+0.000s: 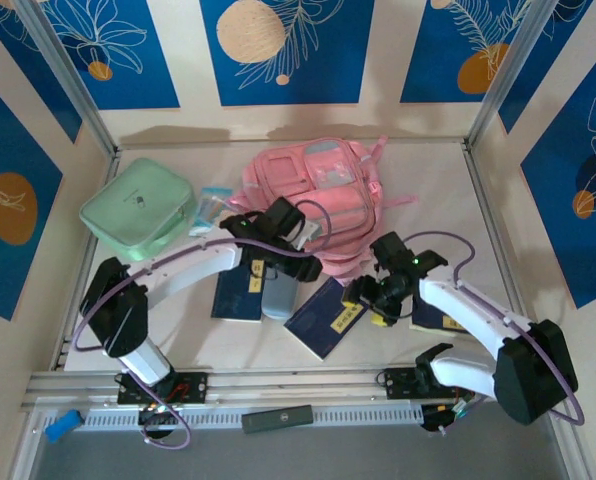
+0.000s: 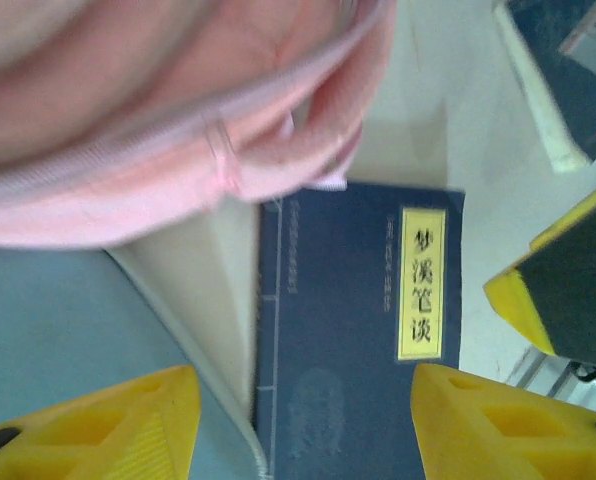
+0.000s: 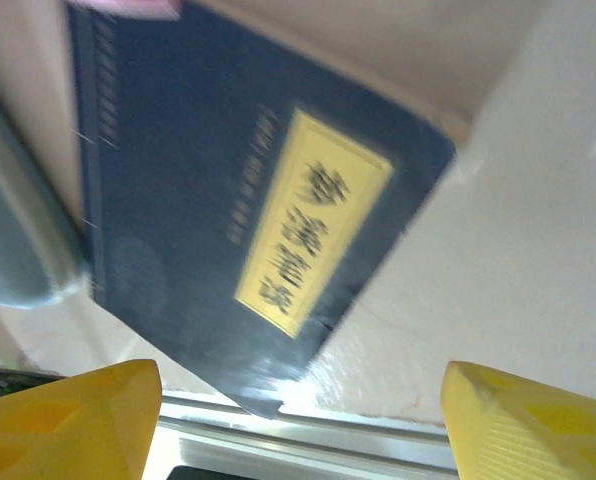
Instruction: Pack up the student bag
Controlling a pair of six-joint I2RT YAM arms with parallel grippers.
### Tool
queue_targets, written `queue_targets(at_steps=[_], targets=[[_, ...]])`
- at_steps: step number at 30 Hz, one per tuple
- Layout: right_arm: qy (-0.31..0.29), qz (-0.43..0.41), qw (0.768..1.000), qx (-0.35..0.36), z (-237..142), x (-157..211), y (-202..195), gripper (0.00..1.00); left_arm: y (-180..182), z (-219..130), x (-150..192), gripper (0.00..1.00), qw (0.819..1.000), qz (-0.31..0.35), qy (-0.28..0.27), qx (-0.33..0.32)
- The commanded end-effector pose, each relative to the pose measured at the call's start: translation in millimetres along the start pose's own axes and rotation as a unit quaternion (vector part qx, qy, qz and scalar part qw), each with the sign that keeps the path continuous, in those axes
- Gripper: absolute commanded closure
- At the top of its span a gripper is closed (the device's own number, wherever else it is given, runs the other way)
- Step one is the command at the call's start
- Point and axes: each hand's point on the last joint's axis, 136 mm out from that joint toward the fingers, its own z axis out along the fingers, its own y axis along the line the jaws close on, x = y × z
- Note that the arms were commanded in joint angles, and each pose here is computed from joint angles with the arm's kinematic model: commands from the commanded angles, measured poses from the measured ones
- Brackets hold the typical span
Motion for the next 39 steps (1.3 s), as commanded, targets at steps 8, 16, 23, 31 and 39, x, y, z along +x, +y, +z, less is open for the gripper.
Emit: queue_targets(at_steps=[8, 16, 23, 31, 39], targets=[[0.002, 0.048, 0.998, -0.043, 28, 2, 2, 0.35, 9, 71, 20, 0.37, 0.998, -0.059, 0.031, -0.023], [-0.008, 0.065, 0.994, -0.091, 29, -24, 12, 0.40, 21, 92, 41, 0.36, 0.993, -0.087, 0.067, -0.037], [-0.036, 0.071, 0.991, -0.110, 20, -55, 14, 0.41, 9, 89, 53, 0.36, 0.992, -0.094, 0.080, -0.027], [-0.062, 0.043, 0.981, -0.178, -1, -96, 44, 0.42, -14, 95, 50, 0.37, 0.990, -0.122, 0.073, -0.004], [-0.064, 0.045, 0.994, -0.079, -14, -91, 16, 0.41, 4, 84, 57, 0.37, 0.987, -0.132, 0.065, -0.065]])
